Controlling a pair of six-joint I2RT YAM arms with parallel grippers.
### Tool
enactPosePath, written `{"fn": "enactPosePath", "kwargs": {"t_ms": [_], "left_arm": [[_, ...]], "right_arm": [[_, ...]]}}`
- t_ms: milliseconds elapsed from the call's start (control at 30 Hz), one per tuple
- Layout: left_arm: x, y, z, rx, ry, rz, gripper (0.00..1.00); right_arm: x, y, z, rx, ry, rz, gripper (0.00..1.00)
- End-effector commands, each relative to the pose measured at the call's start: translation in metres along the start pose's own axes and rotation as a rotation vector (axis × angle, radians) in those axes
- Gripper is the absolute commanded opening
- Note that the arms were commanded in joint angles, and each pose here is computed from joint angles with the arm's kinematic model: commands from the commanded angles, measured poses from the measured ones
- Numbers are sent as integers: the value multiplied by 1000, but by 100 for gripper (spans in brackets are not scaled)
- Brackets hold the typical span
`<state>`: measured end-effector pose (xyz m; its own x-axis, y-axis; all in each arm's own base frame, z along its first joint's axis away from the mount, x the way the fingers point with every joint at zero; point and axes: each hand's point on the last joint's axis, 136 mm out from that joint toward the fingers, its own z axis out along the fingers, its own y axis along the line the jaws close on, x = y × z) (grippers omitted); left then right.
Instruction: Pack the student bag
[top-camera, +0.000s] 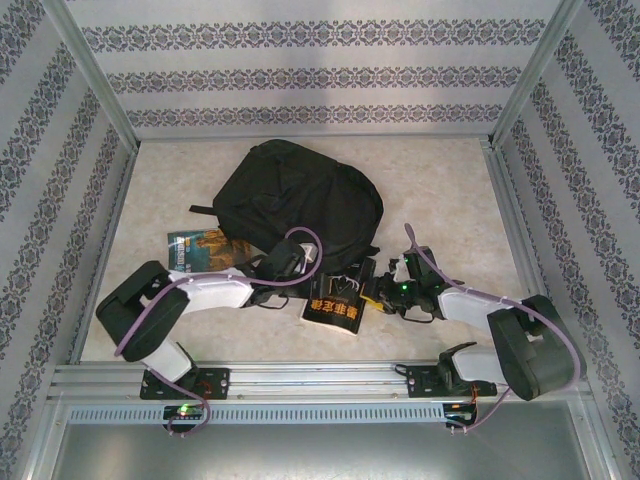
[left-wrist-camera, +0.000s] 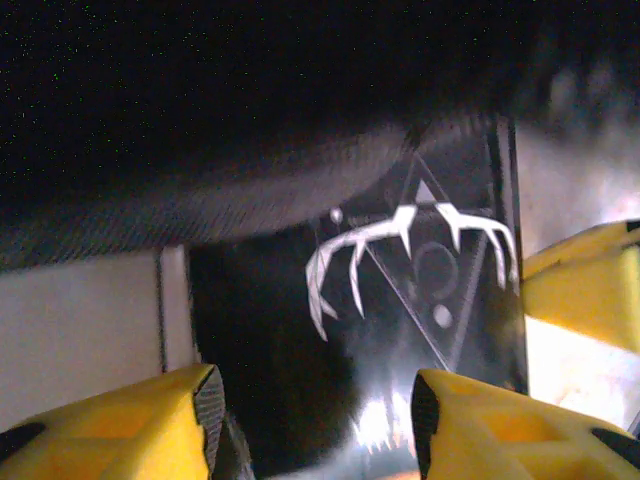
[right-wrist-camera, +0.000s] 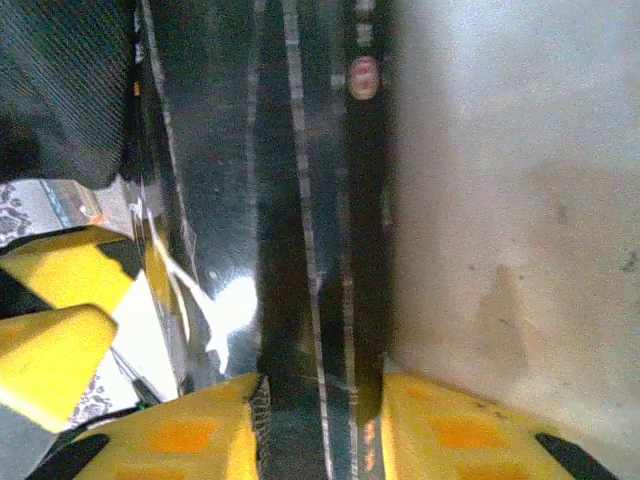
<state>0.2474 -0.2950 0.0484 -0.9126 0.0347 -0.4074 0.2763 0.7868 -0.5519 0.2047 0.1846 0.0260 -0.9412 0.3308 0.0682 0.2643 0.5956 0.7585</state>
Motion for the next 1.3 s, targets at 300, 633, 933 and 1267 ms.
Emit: {"fn": "enactPosePath", "kwargs": {"t_ms": [300, 633, 933, 1267], "left_arm": [[31, 50, -12, -256, 145, 85, 56], [9, 3, 15, -28, 110, 43, 46], [15, -25, 17, 170, 109, -24, 33], [24, -31, 16, 220, 143, -31, 21]], "right_arm": [[-3, -3, 2, 44, 22, -46, 31], [3, 2, 5, 15, 63, -39, 36], [4, 16, 9, -36, 75, -46, 49], [7, 61, -22, -214, 51, -67, 47]]}}
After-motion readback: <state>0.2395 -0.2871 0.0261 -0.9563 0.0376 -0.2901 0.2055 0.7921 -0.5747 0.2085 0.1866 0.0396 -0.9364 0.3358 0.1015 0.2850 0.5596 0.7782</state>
